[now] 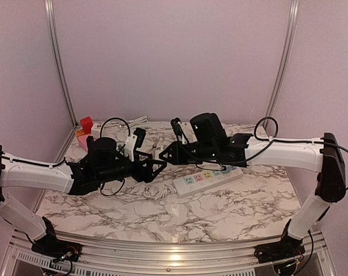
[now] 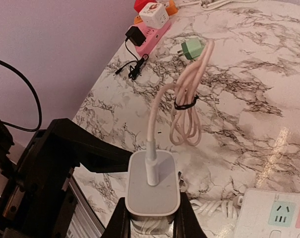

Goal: Insert the plug
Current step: Pass from the left arm to the right, then pass from the right arm to the left

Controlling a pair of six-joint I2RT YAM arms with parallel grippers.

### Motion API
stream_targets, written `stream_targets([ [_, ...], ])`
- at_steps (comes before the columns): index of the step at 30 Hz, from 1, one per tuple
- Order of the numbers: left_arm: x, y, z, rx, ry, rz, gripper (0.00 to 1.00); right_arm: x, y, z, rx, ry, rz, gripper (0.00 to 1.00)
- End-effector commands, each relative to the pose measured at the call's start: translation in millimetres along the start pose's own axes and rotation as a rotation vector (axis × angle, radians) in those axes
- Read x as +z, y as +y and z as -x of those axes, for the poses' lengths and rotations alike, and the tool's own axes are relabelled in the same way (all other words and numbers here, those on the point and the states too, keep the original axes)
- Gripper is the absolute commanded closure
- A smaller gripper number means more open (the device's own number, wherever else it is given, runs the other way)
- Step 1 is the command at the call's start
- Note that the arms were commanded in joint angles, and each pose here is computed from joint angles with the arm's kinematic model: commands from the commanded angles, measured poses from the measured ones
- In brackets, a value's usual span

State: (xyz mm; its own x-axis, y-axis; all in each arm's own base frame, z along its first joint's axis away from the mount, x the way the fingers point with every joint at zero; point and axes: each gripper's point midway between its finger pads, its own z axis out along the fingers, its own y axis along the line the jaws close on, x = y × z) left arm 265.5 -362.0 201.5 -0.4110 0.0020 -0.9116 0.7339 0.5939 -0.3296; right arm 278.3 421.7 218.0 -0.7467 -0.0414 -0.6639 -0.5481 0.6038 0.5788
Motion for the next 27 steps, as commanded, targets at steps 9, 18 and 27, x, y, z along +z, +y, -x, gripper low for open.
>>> stream_targets([
  [9, -52, -64, 38, 0.185, -0.12, -0.301, 0.01, -56, -11, 4, -0.306, 0.026, -0.168, 1.0],
  [18, -56, -89, 39, 0.469, -0.089, -0.425, 0.01, -86, -2, -31, -0.385, 0.126, -0.061, 1.0],
  [27, -36, -109, 42, 0.563, 0.004, -0.564, 0.01, -103, 16, -67, -0.514, 0.186, -0.057, 1.0],
])
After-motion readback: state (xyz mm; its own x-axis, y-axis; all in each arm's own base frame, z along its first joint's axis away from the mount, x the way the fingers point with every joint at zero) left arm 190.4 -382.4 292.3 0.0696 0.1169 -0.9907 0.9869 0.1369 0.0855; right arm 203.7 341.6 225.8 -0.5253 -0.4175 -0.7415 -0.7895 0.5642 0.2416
